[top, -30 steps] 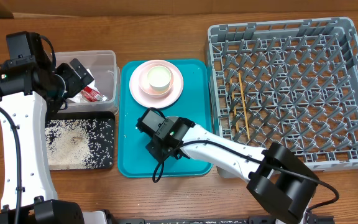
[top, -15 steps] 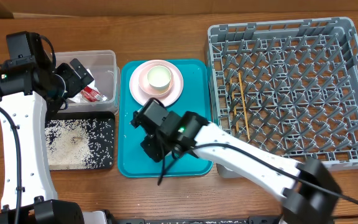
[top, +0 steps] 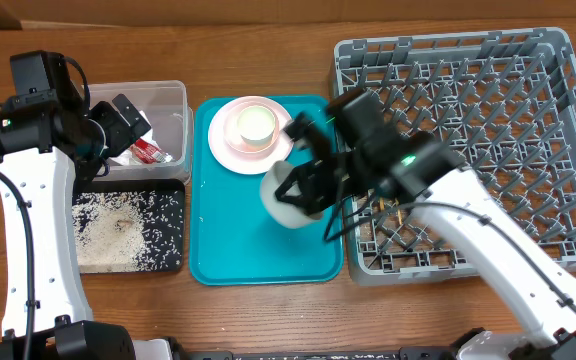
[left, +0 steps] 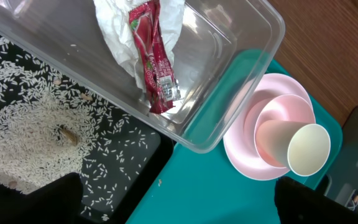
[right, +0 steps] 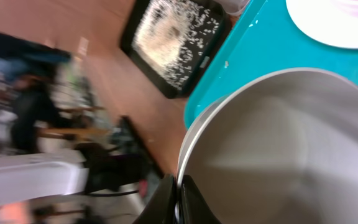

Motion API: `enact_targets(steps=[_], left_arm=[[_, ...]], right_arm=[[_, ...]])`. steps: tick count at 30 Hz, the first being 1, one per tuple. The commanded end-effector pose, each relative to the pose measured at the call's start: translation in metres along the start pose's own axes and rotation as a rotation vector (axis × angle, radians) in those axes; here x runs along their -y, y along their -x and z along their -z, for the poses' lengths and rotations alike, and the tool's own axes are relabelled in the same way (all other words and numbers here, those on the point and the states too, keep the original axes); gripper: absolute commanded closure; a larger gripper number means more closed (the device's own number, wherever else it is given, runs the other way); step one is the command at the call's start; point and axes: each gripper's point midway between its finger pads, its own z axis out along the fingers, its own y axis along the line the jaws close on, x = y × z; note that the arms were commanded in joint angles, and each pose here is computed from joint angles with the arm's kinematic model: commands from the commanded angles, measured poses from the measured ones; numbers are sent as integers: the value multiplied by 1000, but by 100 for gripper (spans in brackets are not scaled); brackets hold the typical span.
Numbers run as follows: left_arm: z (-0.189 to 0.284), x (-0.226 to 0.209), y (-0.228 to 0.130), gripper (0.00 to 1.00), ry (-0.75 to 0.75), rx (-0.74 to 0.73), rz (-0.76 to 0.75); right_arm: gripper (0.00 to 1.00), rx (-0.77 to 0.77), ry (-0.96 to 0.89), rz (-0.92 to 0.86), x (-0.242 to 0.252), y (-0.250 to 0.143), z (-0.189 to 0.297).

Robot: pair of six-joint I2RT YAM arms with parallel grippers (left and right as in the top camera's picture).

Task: Sort waste into correct bins and load items into the dishwasher
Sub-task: 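Lift the white bowl and carry it right into the dish rack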

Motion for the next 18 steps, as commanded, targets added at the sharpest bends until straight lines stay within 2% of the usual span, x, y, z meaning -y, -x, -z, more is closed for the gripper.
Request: enact_targets(steps=[1,9,18], left_arm=[[9,4,3,0,-16,27,4],[9,4,3,0,-16,27,4],[9,4,3,0,-16,27,4]], right_arm=[[96,42,231,11,-26,9,41],[96,127,342,-91,1,11,95],[96,235,306,-247,51,8,129]])
